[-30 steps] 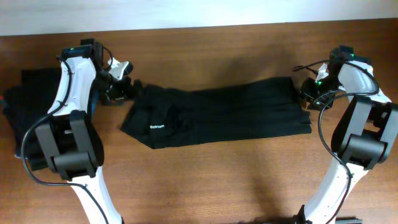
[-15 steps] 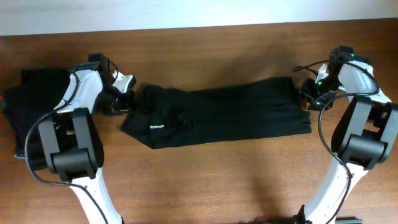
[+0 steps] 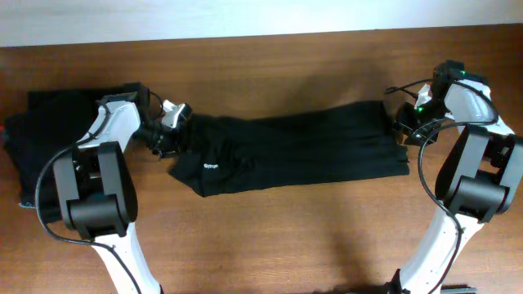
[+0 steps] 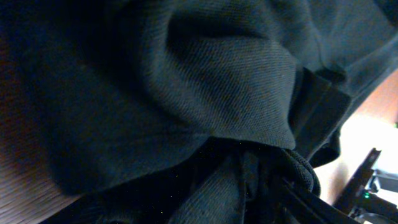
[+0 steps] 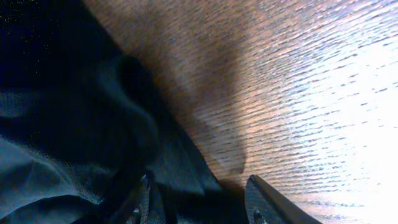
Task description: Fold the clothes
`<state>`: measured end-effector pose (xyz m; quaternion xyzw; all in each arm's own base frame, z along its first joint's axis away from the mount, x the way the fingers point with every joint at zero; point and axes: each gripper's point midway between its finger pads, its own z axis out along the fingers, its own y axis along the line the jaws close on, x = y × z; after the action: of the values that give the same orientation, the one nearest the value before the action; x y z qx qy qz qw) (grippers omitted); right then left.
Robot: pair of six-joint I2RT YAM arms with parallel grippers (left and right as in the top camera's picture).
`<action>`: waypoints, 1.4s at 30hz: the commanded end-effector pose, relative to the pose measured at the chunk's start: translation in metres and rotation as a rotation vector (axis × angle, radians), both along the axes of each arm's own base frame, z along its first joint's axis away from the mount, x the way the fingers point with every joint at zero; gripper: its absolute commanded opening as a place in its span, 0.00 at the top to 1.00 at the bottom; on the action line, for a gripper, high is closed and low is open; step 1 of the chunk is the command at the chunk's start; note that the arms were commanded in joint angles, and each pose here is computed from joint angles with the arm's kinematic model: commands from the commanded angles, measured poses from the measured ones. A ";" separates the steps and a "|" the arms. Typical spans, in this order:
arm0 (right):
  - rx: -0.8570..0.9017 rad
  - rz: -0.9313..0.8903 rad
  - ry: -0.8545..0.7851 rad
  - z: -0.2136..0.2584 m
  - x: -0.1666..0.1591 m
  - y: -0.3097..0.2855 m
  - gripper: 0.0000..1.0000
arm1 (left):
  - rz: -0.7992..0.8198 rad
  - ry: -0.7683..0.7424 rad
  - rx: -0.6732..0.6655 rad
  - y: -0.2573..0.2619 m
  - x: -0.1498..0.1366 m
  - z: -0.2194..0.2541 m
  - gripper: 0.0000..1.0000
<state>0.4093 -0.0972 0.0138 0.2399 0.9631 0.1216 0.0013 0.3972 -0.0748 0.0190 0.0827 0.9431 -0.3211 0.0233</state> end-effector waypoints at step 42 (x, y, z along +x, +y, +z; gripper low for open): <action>-0.009 -0.002 0.012 0.005 -0.006 -0.001 0.46 | -0.081 -0.123 -0.210 -0.027 0.008 0.014 0.23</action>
<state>0.4052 -0.0958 0.0139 0.2406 0.9628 0.1224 -0.0075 0.4093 -0.1006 0.0387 0.1305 0.8987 -0.4107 0.0816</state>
